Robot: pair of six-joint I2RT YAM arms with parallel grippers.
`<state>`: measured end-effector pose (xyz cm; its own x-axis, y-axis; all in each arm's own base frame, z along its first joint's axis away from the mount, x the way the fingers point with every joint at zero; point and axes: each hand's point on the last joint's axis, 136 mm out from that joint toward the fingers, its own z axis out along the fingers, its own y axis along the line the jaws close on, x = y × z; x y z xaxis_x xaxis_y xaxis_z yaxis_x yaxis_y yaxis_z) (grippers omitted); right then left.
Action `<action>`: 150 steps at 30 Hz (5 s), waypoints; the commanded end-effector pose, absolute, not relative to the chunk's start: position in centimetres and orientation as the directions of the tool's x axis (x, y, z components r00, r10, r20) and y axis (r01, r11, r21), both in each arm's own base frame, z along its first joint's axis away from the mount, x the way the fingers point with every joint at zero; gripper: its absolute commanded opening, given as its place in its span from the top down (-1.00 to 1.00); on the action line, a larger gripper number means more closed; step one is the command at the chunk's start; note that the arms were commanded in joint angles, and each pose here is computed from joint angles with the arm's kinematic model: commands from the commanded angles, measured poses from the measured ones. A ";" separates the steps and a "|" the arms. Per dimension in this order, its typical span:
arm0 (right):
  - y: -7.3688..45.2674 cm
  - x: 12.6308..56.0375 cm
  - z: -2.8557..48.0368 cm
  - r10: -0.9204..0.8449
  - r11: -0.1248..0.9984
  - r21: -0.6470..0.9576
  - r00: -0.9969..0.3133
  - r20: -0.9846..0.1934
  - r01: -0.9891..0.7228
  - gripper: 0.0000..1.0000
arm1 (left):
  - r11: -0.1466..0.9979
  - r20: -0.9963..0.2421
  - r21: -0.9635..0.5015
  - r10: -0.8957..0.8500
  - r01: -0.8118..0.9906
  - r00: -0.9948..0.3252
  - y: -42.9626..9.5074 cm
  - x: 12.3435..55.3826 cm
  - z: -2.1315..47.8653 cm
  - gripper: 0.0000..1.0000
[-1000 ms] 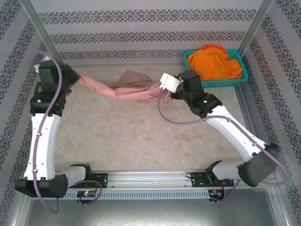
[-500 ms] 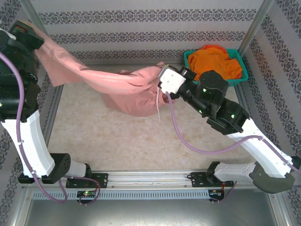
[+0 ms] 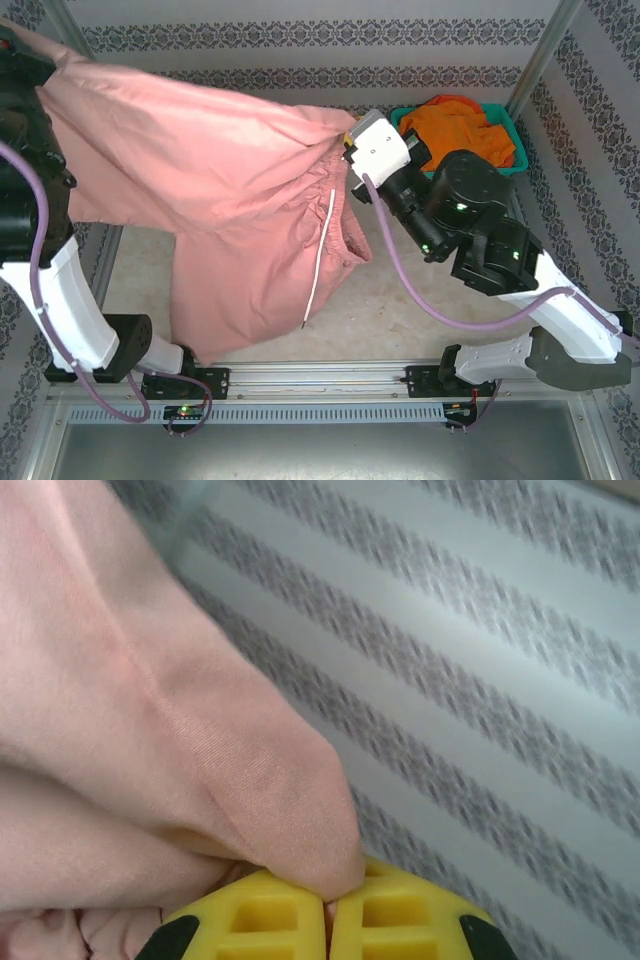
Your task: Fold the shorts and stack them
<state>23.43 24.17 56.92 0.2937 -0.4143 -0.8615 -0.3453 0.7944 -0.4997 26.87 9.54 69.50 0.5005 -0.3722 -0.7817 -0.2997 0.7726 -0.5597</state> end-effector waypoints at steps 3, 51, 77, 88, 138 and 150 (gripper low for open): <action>17.1 29.1 48.3 -0.482 0.873 -0.476 -0.044 -0.875 -0.108 1.00 | 0.806 -0.867 -0.494 -0.428 -0.325 0.256 8.6 39.7 61.9 1.00; 12.1 36.7 6.9 0.075 0.946 0.323 -0.947 -0.311 -0.031 -0.65 | 0.753 -0.389 -0.432 -0.652 -0.496 -0.651 -4.6 31.3 5.2 -1.00; 14.3 35.9 4.5 0.083 0.886 0.463 -0.979 -0.186 -0.013 0.85 | 0.703 -0.328 -0.389 -0.710 -0.596 -0.623 -0.8 35.2 1.7 -1.00; 13.1 30.3 9.1 0.096 0.888 0.458 -0.993 -0.069 0.054 0.91 | 0.666 -0.305 -0.361 -0.746 -0.653 -0.592 1.4 35.8 1.2 -1.00; 16.2 52.7 5.5 0.161 0.922 0.382 -0.962 -0.220 0.067 -0.82 | 0.644 -0.392 -0.367 -0.761 -0.671 -0.517 0.2 20.6 9.2 -0.95; 19.9 46.9 24.5 0.071 0.861 0.440 -0.797 -0.600 -0.255 -0.84 | 0.545 -0.240 -0.282 -0.837 -0.790 -0.492 -0.1 16.5 5.7 -0.53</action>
